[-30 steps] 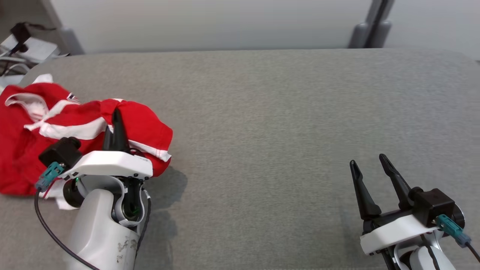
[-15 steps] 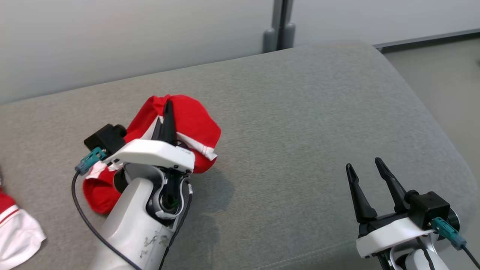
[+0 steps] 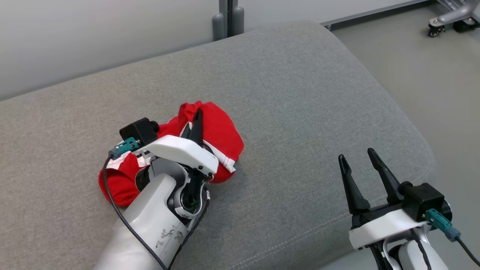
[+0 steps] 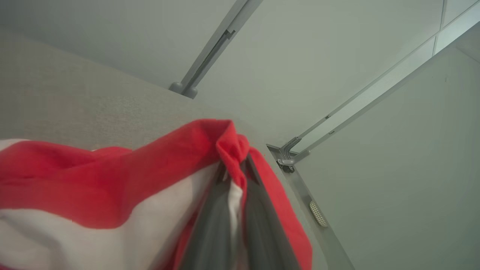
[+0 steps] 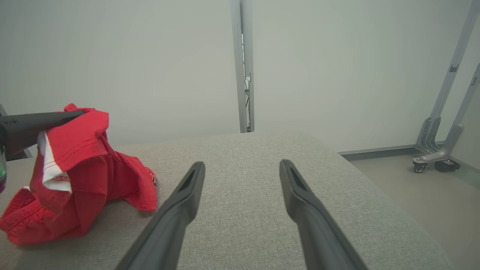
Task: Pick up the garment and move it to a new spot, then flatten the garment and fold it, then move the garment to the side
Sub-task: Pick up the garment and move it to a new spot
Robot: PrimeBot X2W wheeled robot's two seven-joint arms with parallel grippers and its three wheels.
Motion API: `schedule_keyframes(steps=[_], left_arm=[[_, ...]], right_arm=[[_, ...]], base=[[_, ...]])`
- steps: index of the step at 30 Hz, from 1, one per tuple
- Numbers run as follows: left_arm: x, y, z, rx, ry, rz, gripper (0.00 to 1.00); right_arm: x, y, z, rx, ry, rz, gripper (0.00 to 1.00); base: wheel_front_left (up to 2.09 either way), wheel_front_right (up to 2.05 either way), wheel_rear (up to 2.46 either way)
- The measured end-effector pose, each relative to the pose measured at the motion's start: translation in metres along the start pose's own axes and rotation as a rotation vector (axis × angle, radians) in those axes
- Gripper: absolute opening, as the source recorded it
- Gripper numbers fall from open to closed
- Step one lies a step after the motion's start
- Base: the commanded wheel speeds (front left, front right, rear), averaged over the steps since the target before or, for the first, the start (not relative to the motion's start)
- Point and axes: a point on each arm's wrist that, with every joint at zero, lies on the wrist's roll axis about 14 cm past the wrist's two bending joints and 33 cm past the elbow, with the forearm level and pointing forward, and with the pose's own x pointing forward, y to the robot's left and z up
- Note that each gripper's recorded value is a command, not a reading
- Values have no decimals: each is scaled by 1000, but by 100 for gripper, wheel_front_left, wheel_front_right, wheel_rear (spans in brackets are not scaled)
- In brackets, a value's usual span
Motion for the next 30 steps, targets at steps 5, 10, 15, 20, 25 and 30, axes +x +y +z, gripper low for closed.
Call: schedule_keyframes(steps=[5, 10, 15, 20, 25, 30], left_arm=[[0, 16, -28, 42, 83, 31, 100], [1, 18, -17, 123, 60, 8, 100], [-2, 11, 25, 201, -69, -24, 100], [-23, 10, 60, 268, -198, -33, 100], [-57, 25, 72, 308, -265, 2, 100], [-93, 40, 94, 351, -363, 66, 100]], right_arm=[[3, -1, -3, -1, 11, -6, 100], [11, 10, -9, 15, 22, 21, 100], [20, 26, -10, 28, 20, 70, 100], [27, 51, -7, 43, 7, 145, 100], [29, 72, -4, 58, -8, 209, 100], [25, 89, -9, 98, 7, 257, 100]], base=[[0, 0, 0], [0, 0, 0], [0, 0, 0], [0, 0, 0], [0, 0, 0], [0, 0, 0]])
